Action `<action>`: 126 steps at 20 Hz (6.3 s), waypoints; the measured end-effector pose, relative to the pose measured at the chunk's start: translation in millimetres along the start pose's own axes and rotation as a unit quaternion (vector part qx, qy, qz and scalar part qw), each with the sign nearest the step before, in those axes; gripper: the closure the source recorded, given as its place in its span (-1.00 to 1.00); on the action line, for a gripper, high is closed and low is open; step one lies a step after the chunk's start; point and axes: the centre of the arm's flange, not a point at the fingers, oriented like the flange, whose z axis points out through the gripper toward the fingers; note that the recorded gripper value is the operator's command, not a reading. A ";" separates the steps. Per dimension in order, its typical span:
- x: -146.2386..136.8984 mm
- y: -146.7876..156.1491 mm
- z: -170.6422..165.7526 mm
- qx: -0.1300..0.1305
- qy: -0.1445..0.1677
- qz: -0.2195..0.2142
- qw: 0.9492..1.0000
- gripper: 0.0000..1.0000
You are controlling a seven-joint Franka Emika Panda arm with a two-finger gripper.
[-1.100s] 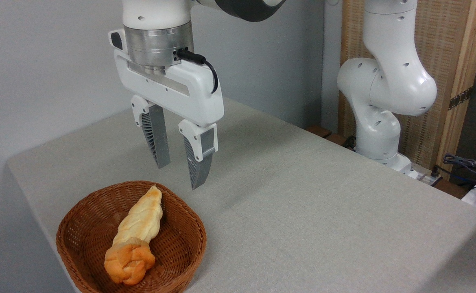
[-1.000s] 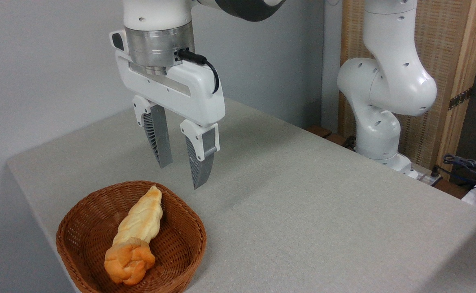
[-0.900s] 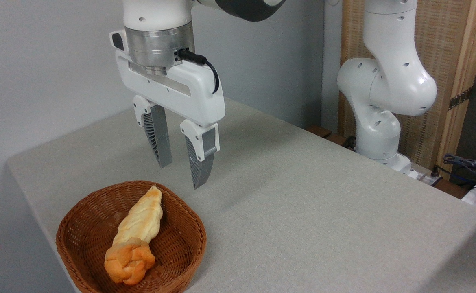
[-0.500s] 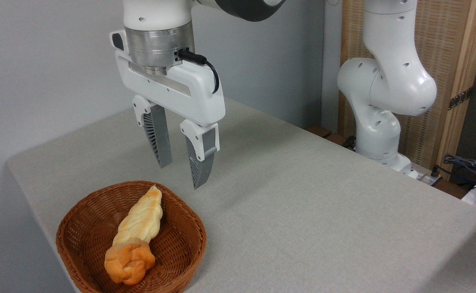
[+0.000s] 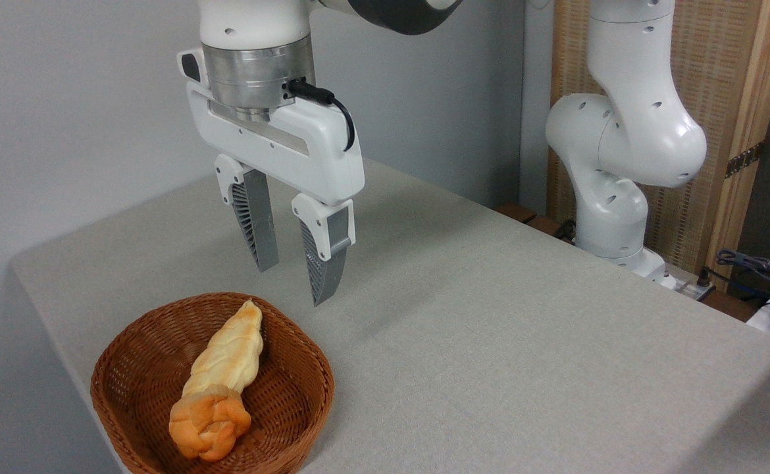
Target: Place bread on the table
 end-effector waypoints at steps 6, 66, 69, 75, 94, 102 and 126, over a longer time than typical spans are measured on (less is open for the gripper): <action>0.0 0.0 0.0 0.000 0.000 0.000 1.000 -1.00; 0.0 0.0 0.0 0.000 0.000 0.000 1.000 -1.00; 0.0 0.0 0.0 0.000 0.000 0.000 1.000 -1.00; 0.0 0.1 0.0 0.000 0.000 0.001 1.000 -1.00; 71.2 -5.0 74.7 0.086 0.021 0.095 0.992 -1.00; 102.9 4.4 142.9 0.119 -0.023 0.160 0.980 -1.00; 111.7 2.9 155.9 0.137 -0.020 0.176 0.975 0.24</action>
